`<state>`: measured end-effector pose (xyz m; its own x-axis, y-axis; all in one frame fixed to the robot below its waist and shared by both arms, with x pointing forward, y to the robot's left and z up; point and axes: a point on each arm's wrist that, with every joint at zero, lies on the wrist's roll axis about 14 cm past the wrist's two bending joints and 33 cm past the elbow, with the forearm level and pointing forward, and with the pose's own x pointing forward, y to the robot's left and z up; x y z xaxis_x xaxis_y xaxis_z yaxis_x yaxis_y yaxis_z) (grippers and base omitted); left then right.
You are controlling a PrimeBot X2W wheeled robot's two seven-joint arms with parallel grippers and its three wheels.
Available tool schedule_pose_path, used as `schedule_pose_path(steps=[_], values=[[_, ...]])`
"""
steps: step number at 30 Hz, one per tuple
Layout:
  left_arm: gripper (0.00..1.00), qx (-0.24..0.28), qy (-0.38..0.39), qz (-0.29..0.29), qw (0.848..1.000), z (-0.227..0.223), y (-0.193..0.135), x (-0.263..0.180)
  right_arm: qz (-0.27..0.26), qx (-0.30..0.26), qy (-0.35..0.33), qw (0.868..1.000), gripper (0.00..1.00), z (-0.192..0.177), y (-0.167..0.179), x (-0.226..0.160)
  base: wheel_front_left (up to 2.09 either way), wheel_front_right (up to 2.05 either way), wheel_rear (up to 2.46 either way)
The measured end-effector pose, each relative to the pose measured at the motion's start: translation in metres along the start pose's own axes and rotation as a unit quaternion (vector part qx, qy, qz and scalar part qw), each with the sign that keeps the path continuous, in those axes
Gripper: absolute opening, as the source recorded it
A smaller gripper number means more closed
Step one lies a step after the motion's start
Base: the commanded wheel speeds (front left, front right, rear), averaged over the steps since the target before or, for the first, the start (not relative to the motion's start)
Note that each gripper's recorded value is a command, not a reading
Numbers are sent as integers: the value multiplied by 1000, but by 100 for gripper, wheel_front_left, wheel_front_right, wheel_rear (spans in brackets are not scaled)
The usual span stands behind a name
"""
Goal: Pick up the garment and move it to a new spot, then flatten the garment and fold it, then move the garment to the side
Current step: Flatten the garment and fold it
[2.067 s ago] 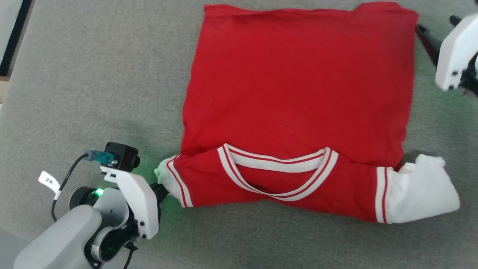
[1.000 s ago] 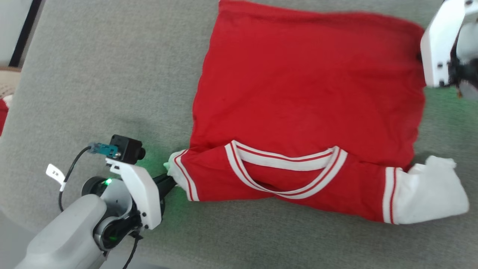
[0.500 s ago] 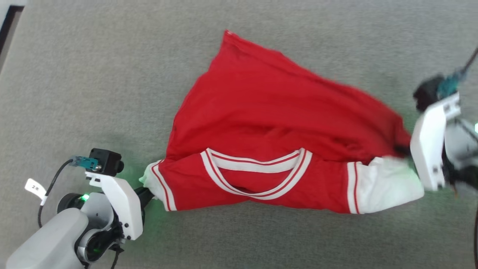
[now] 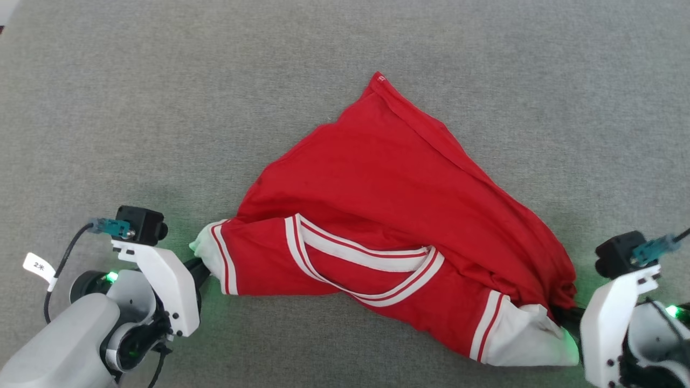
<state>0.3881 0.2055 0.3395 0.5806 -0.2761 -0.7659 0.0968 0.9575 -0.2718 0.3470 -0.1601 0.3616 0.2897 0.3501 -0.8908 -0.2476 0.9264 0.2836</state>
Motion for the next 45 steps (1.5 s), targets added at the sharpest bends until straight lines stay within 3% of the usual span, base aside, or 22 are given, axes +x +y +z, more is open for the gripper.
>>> schedule_pose_path(steps=[1, 3, 4, 9, 16, 25, 29, 36, 45], values=[[0, 2, 0, -1, 1000, 1, 0, 1, -6, 2, -12, 1000, 0, 0, -2, 3, 0, 0, 0], [0, 3, -4, -2, 1000, 3, 0, 4, -14, -4, -27, 1000, 45, 0, -3, 8, 0, 0, 0], [0, 3, -5, -2, 1000, 4, 0, 5, -14, 0, -33, 999, 100, -1, -4, 9, 0, 0, 0], [0, 6, -12, -5, 1000, 8, -2, 8, -10, -4, -72, 997, 100, 10, 2, 2, 0, 0, 0], [0, 8, -24, -9, 1000, 15, -6, 8, -39, -33, -159, 986, 100, 53, -6, -38, 0, 0, 0], [0, 1, -37, -9, 999, 20, -9, 4, -32, -125, -272, 953, 100, 128, 26, -66, 0, 0, 0], [0, -7, -45, -10, 999, 22, -11, 1, 3, -164, -296, 941, 100, 164, 51, -51, 0, 0, 0], [0, -13, -55, -10, 998, 23, -13, -3, 46, -226, -276, 933, 100, 205, 85, -10, 0, 0, 0], [0, -27, -67, -10, 997, 22, -13, -8, 81, -249, -212, 942, 100, 237, 116, 41, 0, 0, 0]])
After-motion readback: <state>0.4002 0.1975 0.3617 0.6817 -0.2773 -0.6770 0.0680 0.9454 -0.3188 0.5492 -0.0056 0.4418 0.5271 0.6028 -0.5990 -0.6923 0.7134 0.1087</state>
